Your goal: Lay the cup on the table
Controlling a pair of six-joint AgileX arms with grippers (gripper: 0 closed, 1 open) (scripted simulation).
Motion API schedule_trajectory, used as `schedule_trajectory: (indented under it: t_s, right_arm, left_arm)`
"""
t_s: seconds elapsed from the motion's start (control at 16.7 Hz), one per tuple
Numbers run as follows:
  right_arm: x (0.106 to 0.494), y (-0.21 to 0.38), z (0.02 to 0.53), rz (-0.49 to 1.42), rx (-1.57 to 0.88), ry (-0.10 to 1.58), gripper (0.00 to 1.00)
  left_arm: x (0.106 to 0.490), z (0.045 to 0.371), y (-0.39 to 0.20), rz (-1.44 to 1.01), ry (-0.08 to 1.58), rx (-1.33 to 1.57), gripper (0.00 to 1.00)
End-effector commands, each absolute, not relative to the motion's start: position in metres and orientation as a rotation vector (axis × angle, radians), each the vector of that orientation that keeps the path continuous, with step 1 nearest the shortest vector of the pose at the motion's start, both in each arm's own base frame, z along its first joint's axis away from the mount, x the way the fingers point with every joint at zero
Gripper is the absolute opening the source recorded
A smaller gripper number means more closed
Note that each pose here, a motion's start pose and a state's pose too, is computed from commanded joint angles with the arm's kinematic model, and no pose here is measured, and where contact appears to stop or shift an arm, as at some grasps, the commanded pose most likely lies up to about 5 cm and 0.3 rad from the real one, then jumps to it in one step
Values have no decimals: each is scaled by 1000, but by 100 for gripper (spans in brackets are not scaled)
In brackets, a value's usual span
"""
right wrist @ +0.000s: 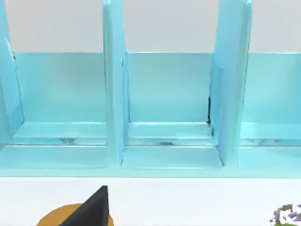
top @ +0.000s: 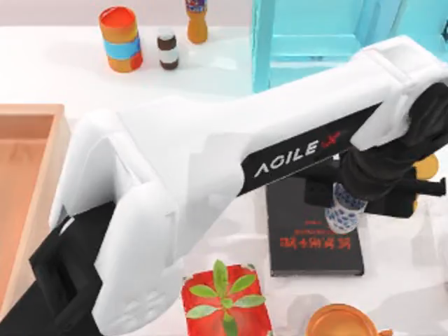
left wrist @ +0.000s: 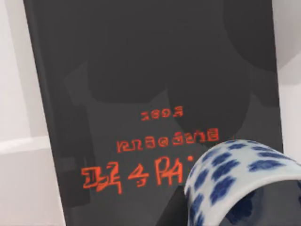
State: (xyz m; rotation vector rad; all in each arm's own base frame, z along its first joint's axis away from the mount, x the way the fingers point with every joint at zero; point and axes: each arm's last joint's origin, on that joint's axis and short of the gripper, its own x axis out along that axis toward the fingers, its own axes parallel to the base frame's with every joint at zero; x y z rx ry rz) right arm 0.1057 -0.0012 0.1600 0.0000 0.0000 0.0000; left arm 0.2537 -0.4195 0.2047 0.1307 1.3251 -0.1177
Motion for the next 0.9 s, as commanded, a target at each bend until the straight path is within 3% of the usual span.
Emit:
schedule_trajectory:
  t_s: [0.24, 0.6, 0.9]
  right_arm:
    - [106, -1, 160, 0, 0, 0, 100]
    - [106, -1, 160, 0, 0, 0, 100]
    - [106, -1, 160, 0, 0, 0, 100]
  left_arm:
    - [269, 238, -415, -119, 1257, 6, 0]
    - [295, 203, -412, -18, 1271, 15, 0]
    - [293, 203, -413, -25, 1273, 21, 0]
